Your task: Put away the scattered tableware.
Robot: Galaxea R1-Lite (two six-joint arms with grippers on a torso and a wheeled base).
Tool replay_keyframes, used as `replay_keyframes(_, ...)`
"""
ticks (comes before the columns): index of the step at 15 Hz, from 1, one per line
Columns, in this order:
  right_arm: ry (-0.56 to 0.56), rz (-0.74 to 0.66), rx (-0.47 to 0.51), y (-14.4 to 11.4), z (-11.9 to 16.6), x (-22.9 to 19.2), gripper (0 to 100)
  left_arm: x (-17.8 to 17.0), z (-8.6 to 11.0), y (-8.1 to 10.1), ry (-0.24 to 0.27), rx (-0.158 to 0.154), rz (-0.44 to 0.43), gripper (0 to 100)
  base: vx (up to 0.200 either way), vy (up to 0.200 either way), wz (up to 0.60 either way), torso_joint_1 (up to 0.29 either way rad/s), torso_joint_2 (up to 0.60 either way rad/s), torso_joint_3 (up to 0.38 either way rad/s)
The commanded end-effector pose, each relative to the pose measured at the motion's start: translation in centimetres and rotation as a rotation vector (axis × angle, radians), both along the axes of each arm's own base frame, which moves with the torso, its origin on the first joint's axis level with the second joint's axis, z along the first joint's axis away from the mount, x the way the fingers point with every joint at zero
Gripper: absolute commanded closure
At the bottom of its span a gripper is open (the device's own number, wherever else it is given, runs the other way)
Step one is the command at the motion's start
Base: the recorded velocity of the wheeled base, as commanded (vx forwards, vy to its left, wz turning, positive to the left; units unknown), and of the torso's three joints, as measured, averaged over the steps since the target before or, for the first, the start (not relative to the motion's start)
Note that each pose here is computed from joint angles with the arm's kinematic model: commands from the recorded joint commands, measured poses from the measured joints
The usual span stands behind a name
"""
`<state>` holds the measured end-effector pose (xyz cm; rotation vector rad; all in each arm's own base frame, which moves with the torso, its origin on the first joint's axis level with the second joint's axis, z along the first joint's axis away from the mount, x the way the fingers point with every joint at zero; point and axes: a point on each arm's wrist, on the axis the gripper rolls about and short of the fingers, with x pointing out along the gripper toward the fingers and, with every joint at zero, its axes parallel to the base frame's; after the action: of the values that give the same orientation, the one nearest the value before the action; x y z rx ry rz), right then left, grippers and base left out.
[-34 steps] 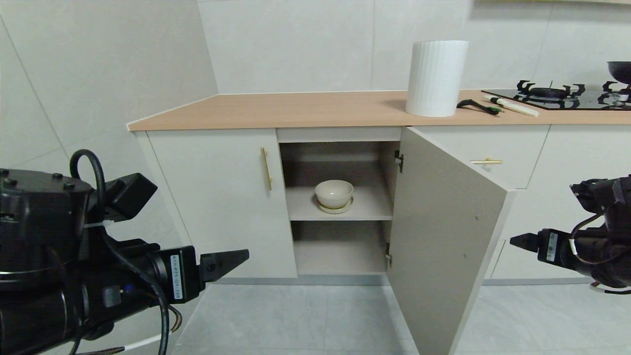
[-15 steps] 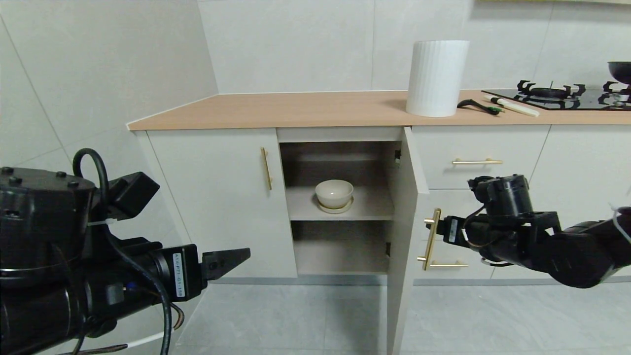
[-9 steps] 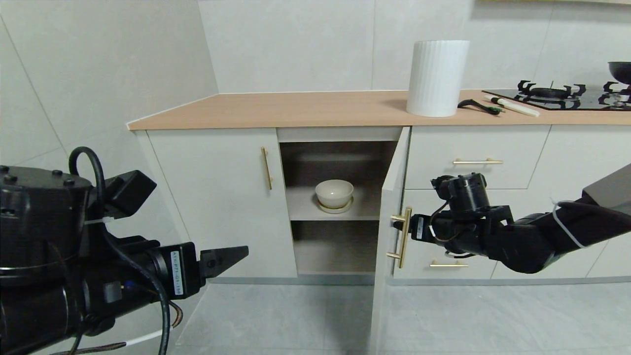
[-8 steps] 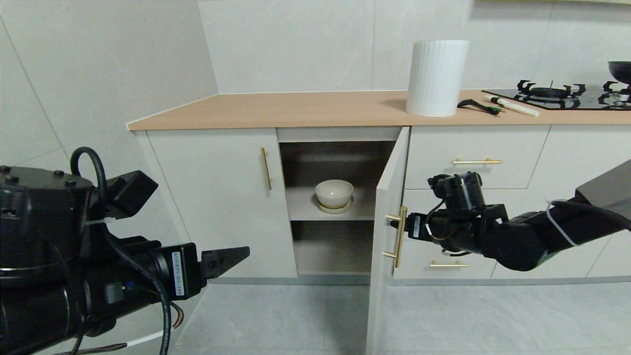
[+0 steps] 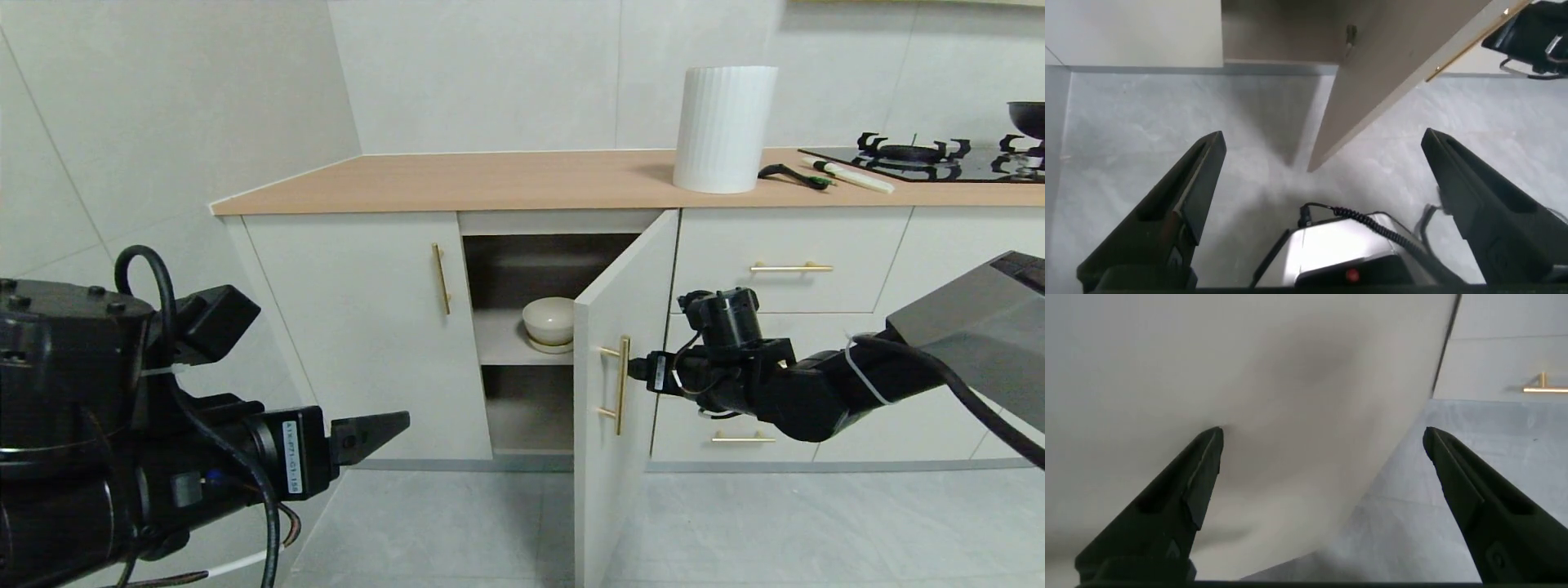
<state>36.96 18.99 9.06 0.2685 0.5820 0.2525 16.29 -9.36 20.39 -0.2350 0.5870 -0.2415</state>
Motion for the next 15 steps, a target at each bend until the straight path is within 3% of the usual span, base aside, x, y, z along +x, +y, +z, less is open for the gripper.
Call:
replay_keyframes(1, 0.009, -0.001, -0.004, 0.1, -0.5, 0.1, 0, -0.1, -0.3, 0.1, 0.004, 0.012, -0.004, 0, 0.000, 0.000, 0.00, 0.000, 0.00, 0.000)
replay_keyframes(8, -0.007, -0.009, 0.068, 1.1, -0.1, 0.0, 0, 0.0, -0.3, 0.0, 0.007, 0.012, -0.004, 0, 0.200, 0.000, 0.00, 0.000, 0.00, -0.002)
replay_keyframes(15, -0.015, -0.074, 0.221, 2.7, 0.6, 1.4, 0, 0.5, -0.1, 0.1, -0.023, -0.007, 0.014, 0, 0.000, 0.000, 0.00, 0.000, 0.00, 0.000)
